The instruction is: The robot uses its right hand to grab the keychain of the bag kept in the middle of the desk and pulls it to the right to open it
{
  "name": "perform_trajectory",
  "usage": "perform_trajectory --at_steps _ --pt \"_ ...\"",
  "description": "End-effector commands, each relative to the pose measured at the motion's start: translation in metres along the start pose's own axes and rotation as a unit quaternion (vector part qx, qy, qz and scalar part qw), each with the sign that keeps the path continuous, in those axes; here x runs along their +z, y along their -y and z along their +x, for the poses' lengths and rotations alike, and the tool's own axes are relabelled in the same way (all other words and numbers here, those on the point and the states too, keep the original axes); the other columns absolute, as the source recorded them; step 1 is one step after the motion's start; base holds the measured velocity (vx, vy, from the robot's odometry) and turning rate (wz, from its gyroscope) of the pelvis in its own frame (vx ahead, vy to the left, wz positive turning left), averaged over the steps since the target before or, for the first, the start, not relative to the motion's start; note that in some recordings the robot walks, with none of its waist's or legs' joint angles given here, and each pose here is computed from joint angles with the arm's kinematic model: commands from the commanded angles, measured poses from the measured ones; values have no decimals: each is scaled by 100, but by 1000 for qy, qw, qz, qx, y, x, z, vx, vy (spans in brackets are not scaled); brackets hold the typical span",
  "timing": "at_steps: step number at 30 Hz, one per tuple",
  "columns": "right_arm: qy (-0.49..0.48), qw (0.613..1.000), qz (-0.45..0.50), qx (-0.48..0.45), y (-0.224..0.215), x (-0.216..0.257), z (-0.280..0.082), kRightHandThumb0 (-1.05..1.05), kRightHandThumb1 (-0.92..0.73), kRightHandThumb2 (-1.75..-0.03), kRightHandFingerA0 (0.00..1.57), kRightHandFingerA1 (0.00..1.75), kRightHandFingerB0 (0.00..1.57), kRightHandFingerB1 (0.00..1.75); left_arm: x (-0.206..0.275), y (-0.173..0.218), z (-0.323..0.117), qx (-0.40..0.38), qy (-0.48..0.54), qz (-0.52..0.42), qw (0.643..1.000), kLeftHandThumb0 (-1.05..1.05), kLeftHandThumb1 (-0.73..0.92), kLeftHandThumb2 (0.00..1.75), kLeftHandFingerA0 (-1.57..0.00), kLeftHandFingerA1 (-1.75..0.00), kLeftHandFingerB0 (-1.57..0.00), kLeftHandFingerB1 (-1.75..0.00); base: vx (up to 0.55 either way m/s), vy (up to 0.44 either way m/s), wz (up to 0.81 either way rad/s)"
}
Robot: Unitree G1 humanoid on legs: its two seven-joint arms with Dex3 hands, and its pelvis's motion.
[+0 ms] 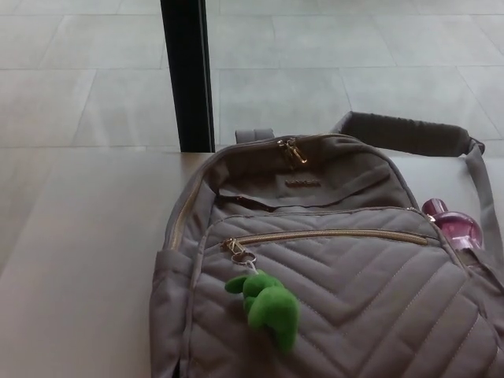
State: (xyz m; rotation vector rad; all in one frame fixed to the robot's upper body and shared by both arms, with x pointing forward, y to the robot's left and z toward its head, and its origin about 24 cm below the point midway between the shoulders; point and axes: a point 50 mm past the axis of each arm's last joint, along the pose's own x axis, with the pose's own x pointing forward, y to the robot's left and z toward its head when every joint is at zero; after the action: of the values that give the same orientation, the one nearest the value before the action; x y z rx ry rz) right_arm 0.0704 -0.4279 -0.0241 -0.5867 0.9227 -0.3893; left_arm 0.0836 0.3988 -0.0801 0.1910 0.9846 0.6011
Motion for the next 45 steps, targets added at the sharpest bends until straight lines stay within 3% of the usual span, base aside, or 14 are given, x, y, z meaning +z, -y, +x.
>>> perform_trajectory --at_steps 1,5,7,8,9,20,21,23,24,27,42,43,44,45 --pt "10 1000 -7 -16 8 2 -1 -53 -61 -60 102 146 48 41 3 -4 0 -4 15 -28 1000 -55 50 58 -82 -143 -50 -45 0 0 0" --pt "4 998 20 -51 16 4 -2 -61 -65 -60 94 128 33 44 3 -5 -1 -8 17 -26 999 -58 48 57 -88 -147 -51 -44 0 0 0" --pt "12 992 93 -90 29 6 -7 -62 -66 -59 73 90 26 41 -1 -3 -1 -11 15 -25 1000 -58 50 56 -79 -96 -49 -42 0 0 0" --pt "19 980 149 -128 40 15 -7 -72 -55 -89 64 82 19 51 -3 -3 -2 -15 17 -34 999 -56 50 56 -83 -124 -51 -44 0 0 0" --pt "25 971 186 -146 48 22 -8 -69 -67 -60 68 108 19 41 -3 -3 -2 -16 19 -32 999 -56 49 57 -83 -139 -49 -43 0 0 0" --pt "264 885 327 -199 98 170 -37 -75 -55 -86 88 117 12 46 -3 1 -2 -18 20 -37 999 -59 40 84 -83 -117 -41 -54 0 0 0" --pt "351 851 342 -189 98 218 -57 -74 -62 -59 48 82 16 41 -2 2 -2 -19 27 -48 998 -59 47 59 -87 -165 -50 -46 0 0 0" --pt "370 842 348 -181 96 233 -68 -80 -49 -86 39 68 15 50 -1 2 -1 -16 30 -55 998 -59 47 59 -83 -160 -51 -44 0 0 0" --pt "412 838 320 -160 90 255 -85 -76 -48 -87 15 58 8 49 1 3 -1 -14 38 -78 996 -54 35 84 -114 -137 -49 -59 0 0 0" --pt "458 826 295 -142 81 280 -106 -67 -62 -58 19 50 20 34 5 9 0 -27 53 -100 993 -61 52 56 -71 -48 -50 -39 0 0 0" --pt "660 740 13 129 -59 341 -199 -82 -52 -91 22 51 13 41 13 17 -1 -62 86 -88 990 -58 54 57 -88 -81 -56 -41 0 0 0" --pt "658 740 0 137 -65 340 -202 -85 -67 -61 27 41 20 29 13 16 -1 -56 87 -60 993 -61 57 58 -81 -73 -56 -40 0 0 0" --pt "662 736 -9 146 -70 340 -204 -83 -53 -92 22 52 12 41 13 16 -1 -52 87 -51 994 -60 56 58 -79 -73 -56 -40 0 0 0" --pt "668 727 -22 160 -79 340 -207 -86 -67 -61 33 47 22 31 13 14 -1 -46 82 -53 994 -61 56 57 -74 -66 -54 -40 0 0 0"
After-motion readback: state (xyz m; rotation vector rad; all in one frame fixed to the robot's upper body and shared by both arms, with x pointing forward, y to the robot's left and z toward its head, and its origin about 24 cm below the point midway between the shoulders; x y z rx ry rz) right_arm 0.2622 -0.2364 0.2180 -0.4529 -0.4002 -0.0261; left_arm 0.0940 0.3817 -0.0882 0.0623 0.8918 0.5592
